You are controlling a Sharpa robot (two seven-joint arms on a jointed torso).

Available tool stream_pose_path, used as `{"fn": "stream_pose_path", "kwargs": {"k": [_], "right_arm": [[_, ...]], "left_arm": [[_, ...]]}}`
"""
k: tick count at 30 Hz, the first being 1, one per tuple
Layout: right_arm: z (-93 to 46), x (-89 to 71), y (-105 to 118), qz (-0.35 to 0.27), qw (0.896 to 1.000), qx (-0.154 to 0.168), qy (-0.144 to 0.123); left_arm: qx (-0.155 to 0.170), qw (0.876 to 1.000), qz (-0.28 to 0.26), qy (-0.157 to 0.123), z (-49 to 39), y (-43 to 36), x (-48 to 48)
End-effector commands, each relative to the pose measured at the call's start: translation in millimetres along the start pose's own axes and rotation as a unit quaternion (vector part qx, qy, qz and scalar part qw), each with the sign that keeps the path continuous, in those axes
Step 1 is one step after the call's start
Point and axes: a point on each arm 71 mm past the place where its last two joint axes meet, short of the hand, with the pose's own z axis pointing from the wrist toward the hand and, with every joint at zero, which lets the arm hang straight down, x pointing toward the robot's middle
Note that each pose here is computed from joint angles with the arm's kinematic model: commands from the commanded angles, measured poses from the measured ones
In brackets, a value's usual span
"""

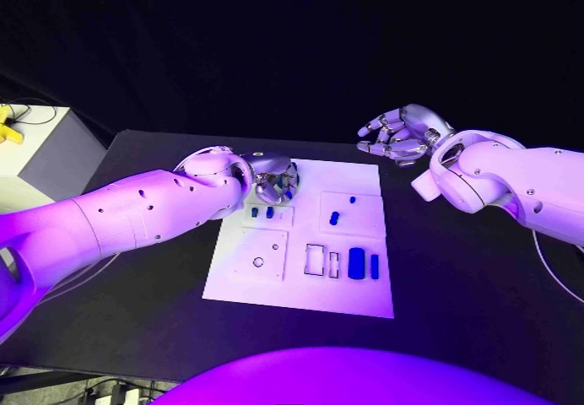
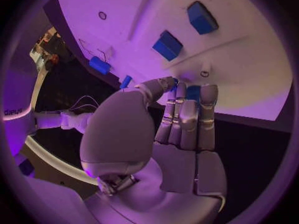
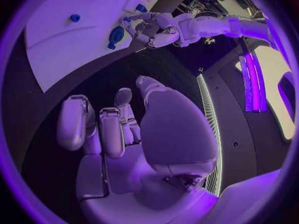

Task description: Assemble the parts on the task board

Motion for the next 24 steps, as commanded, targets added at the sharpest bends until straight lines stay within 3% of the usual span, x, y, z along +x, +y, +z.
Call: {"fn": "stream_pose_path", "kwargs": {"k": [1, 7, 14, 24], "right_arm": [[0.0, 1.3, 0, -0.001, 1.0, -0.006, 0.005], [-0.2, 1.2, -1, -0.001, 1.0, -0.005, 0.005], [-0.7, 1.6, -3, -0.001, 1.0, -0.002, 0.006], [-1.1, 3.3, -4, 0.0, 1.0, -0.001, 0.007]], "left_arm": [[0.01, 0.999, -0.022, -0.024, -4.3, -2.3, -6.8], [0.007, 0.999, -0.033, -0.028, -16.8, 2.3, -14.1], [-0.004, 0.999, -0.038, -0.015, -27.8, 10.4, -14.7], [-0.023, 0.999, -0.035, -0.015, -32.8, 24.1, -15.0]]}}
